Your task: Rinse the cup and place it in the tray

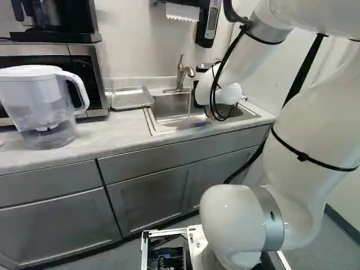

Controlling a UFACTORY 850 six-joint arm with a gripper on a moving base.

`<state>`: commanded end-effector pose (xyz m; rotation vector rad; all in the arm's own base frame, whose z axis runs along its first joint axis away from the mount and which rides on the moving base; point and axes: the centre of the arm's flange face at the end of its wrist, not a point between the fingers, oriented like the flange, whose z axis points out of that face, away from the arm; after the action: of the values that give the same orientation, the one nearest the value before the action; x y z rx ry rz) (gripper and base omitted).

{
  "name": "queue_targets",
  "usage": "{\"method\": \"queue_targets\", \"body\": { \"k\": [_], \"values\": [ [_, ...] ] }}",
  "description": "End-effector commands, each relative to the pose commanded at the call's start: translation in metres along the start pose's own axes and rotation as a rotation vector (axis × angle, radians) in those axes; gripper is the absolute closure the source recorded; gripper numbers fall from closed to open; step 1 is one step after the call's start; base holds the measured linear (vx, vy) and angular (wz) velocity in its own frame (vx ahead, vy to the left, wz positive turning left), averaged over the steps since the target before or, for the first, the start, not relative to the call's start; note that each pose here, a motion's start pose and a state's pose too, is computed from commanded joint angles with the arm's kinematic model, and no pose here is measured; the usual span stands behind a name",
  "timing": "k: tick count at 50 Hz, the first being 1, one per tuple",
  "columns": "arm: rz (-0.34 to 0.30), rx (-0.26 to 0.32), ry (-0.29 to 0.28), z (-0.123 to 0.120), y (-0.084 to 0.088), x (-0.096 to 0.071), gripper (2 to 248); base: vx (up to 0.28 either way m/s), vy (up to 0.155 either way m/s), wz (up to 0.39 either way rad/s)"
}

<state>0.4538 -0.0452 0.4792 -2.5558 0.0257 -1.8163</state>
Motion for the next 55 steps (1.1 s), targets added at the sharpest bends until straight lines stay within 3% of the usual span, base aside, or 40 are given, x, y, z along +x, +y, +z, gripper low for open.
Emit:
{"method": "queue_targets", "body": {
  "k": [37, 55],
  "values": [
    [-0.011, 0.068, 0.0, -0.005, -0.037, -0.002, 131, 0.0, 0.0, 0.0],
    [-0.012, 0.071, 0.0, -0.005, -0.039, -0.002, 131, 0.0, 0.0, 0.0]
  ]
}}
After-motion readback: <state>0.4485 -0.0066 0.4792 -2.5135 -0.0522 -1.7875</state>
